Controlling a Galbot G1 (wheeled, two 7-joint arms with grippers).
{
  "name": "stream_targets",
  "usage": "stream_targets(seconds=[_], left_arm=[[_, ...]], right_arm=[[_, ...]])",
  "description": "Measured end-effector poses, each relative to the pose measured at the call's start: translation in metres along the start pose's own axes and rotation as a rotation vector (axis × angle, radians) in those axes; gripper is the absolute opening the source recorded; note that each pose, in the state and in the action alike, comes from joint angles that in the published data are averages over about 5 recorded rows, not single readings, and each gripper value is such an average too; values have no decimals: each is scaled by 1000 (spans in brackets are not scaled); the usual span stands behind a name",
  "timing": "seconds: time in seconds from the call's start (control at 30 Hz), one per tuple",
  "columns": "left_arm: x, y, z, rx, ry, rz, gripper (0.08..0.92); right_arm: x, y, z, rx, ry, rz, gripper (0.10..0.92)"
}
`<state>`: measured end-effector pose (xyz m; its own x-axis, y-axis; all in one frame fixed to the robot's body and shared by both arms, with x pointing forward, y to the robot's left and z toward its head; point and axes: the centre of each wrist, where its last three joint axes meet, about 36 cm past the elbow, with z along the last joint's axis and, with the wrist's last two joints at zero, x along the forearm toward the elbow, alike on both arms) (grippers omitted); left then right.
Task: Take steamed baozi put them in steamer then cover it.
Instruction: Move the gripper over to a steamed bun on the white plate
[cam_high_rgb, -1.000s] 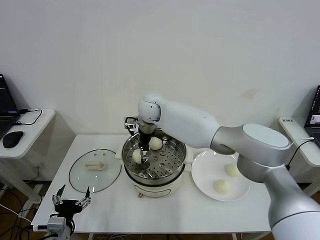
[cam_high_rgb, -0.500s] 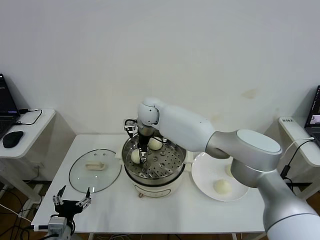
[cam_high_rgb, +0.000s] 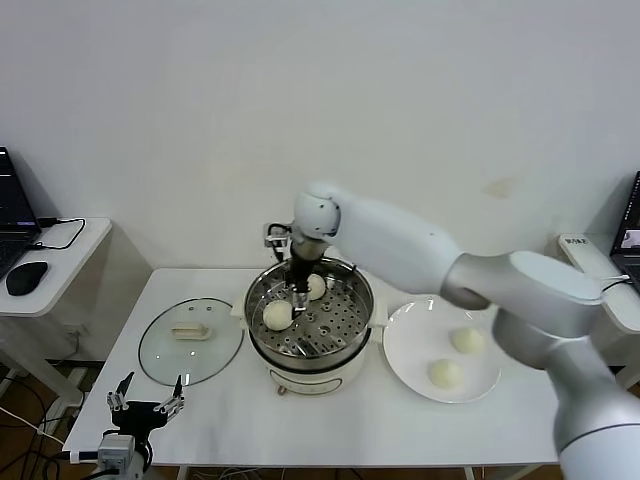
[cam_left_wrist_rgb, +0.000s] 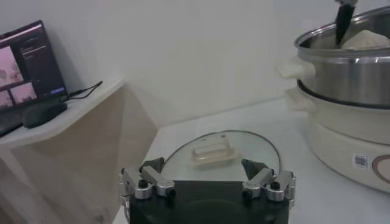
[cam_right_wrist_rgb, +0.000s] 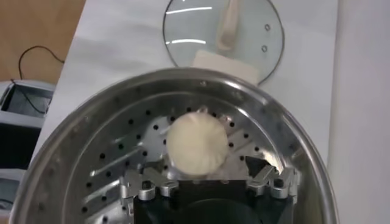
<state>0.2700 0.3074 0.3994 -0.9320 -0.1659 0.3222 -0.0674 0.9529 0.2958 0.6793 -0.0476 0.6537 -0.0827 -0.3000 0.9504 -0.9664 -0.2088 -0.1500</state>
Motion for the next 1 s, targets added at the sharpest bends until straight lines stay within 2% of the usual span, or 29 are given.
stream_targets(seconds=[0.23, 0.47, 0.67, 1.0], left_arm=[[0, 2, 0, -9, 6, 9, 823], [3, 0, 2, -9, 18, 16, 823], [6, -1, 3, -7, 23, 17, 823], [11, -1, 7, -18, 41, 12, 823]], right_arm=[[60, 34, 74, -12, 11, 42, 823], [93, 79, 151, -50, 62, 67, 823], [86, 117, 201, -89, 118, 60, 823], [34, 154, 256, -148, 179, 15, 823]])
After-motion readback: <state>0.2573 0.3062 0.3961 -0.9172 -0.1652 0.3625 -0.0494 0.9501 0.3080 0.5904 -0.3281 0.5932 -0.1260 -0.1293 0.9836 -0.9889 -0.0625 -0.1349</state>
